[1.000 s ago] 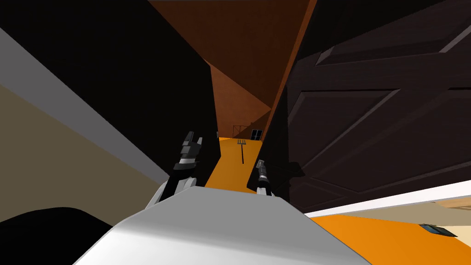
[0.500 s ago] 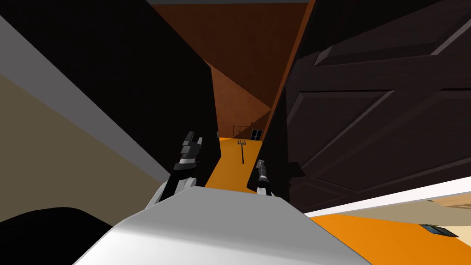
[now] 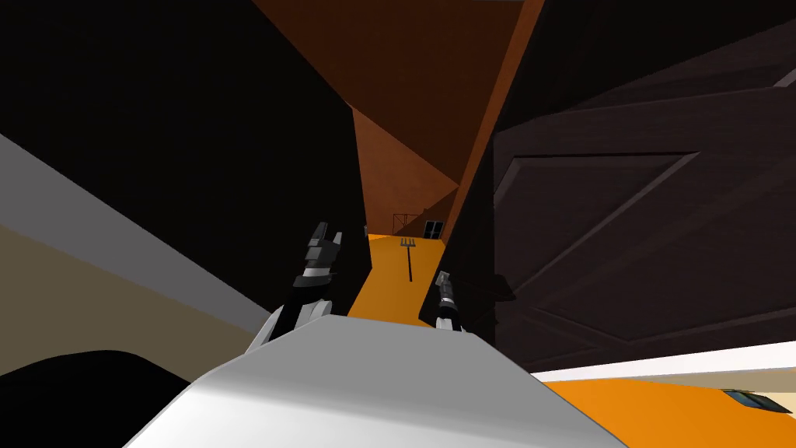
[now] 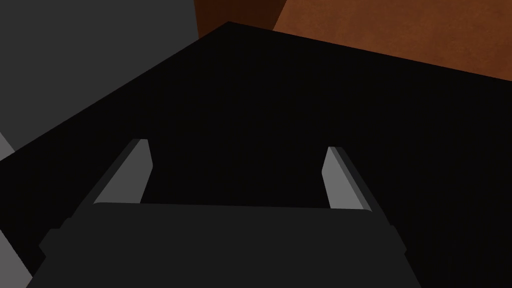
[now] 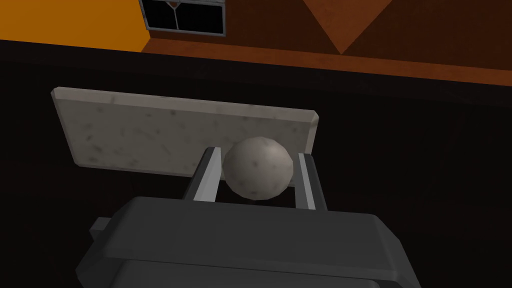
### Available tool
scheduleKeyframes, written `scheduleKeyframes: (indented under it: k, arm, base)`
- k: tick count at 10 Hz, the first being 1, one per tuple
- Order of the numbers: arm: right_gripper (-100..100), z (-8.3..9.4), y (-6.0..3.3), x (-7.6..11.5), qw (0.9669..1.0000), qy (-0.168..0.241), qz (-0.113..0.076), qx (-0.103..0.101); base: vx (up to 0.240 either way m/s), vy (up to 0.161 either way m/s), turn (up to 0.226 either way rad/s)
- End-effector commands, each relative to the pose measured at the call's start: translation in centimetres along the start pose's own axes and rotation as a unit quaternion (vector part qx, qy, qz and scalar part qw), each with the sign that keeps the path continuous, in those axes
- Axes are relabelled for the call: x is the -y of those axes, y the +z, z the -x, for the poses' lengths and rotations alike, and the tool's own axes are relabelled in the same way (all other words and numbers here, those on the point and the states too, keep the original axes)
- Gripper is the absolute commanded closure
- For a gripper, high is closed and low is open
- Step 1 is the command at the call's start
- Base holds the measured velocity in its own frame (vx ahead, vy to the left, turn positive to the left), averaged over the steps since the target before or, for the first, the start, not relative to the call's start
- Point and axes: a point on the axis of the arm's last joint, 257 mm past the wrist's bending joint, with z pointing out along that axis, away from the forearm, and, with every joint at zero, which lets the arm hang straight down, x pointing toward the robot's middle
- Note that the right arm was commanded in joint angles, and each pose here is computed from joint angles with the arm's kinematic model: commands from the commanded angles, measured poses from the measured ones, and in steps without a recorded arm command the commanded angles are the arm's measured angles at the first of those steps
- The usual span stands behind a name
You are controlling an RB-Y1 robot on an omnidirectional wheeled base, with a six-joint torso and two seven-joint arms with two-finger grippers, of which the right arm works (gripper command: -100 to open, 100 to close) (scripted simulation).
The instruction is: Push the door open
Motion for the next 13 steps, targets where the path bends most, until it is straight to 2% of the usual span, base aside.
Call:
scheduleKeyframes:
  k: [1,3,5,6,8,9,11,12,13]
  arm:
    - [100,1.4,0.33,-0.6,0.9999,-0.003,0.006,0.013]
    - [100,2.9,0.41,-0.6,0.9996,-0.005,0.006,0.028]
    - [100,2.9,0.41,-0.6,0.9996,-0.005,0.006,0.028]
    - [100,4.4,0.45,-0.6,0.999,-0.005,0.006,0.044]
    - [100,4.8,0.46,-0.7,0.9988,-0.005,0.005,0.048]
    - [100,6.0,0.44,-0.7,0.9981,-0.005,0.005,0.061]
    - [100,6.0,0.44,-0.7,0.9981,-0.005,0.005,0.061]
    - [100,7.5,0.36,-0.7,0.9968,-0.004,0.005,0.079]
    - [100,7.9,0.34,-0.7,0.9965,-0.003,0.004,0.084]
  base:
    - [0.228,-0.018,-0.041]
    - [0.209,0.004,-0.047]
    - [0.092,0.01,-0.008]
    - [0.108,0.014,-0.065]
    - [0.147,0.022,-0.044]
    - [0.157,0.019,-0.072]
    - [0.094,0.002,-0.017]
    - [0.127,-0.001,-0.035]
    - [0.209,0.044,-0.086]
